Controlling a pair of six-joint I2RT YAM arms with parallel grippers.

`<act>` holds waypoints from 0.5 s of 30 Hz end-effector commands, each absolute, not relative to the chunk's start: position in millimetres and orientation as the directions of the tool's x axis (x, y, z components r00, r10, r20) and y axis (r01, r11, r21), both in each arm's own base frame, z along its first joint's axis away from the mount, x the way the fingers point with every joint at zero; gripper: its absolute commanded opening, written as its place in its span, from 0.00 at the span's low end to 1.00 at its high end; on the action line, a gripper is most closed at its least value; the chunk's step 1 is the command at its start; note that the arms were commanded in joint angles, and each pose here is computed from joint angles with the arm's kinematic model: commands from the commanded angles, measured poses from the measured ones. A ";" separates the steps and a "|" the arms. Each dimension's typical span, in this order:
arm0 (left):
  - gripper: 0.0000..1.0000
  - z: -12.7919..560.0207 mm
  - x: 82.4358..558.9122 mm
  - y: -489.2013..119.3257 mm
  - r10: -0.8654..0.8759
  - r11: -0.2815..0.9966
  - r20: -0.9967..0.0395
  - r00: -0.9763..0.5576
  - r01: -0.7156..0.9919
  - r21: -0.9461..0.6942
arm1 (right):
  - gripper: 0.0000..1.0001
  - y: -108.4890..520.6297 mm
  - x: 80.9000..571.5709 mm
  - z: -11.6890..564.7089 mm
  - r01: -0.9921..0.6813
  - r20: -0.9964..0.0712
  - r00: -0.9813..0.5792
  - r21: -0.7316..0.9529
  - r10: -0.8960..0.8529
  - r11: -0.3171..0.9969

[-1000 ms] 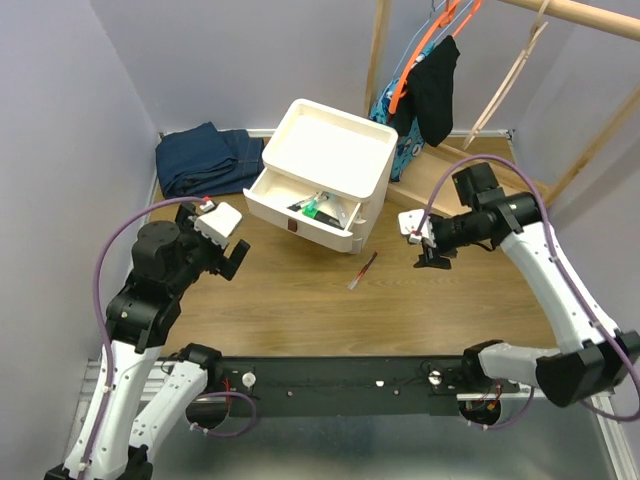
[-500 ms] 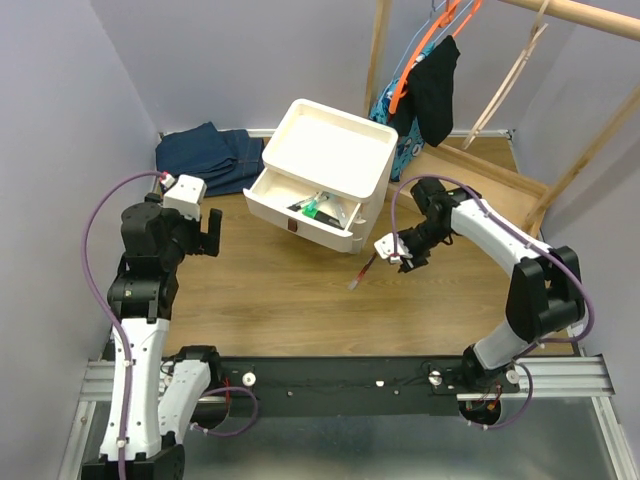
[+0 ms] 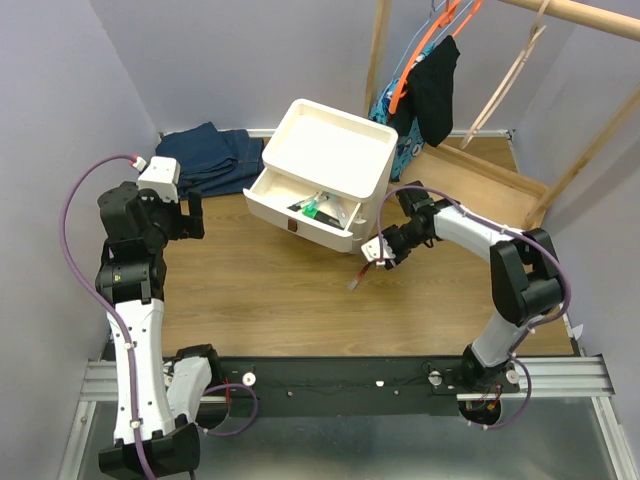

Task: Sort the stationery into containers
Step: Pick up the pen from the center of the board.

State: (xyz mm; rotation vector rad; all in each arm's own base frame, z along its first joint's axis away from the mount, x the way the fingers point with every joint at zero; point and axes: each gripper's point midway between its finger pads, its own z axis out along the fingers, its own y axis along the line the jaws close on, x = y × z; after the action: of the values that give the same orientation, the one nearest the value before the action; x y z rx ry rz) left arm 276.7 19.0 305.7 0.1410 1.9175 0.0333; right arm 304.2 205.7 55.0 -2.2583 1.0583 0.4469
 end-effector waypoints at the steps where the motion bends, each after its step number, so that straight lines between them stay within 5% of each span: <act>1: 0.99 319.7 278.9 20.2 0.066 0.996 -0.950 -0.306 0.083 0.043 | 0.49 219.1 316.8 45.1 -0.777 -0.537 0.628 -0.386 -0.563 -0.498; 15: 0.99 326.6 284.6 23.0 0.064 0.994 -0.955 -0.288 0.101 0.036 | 0.48 216.4 307.3 22.0 -0.819 -0.607 0.521 -0.155 -0.601 -0.553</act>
State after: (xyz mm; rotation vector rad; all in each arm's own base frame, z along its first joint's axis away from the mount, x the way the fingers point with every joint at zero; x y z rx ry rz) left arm 282.4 26.1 305.1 0.0952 1.9250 -0.0226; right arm 325.3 218.4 29.6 -2.2920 1.1175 0.5504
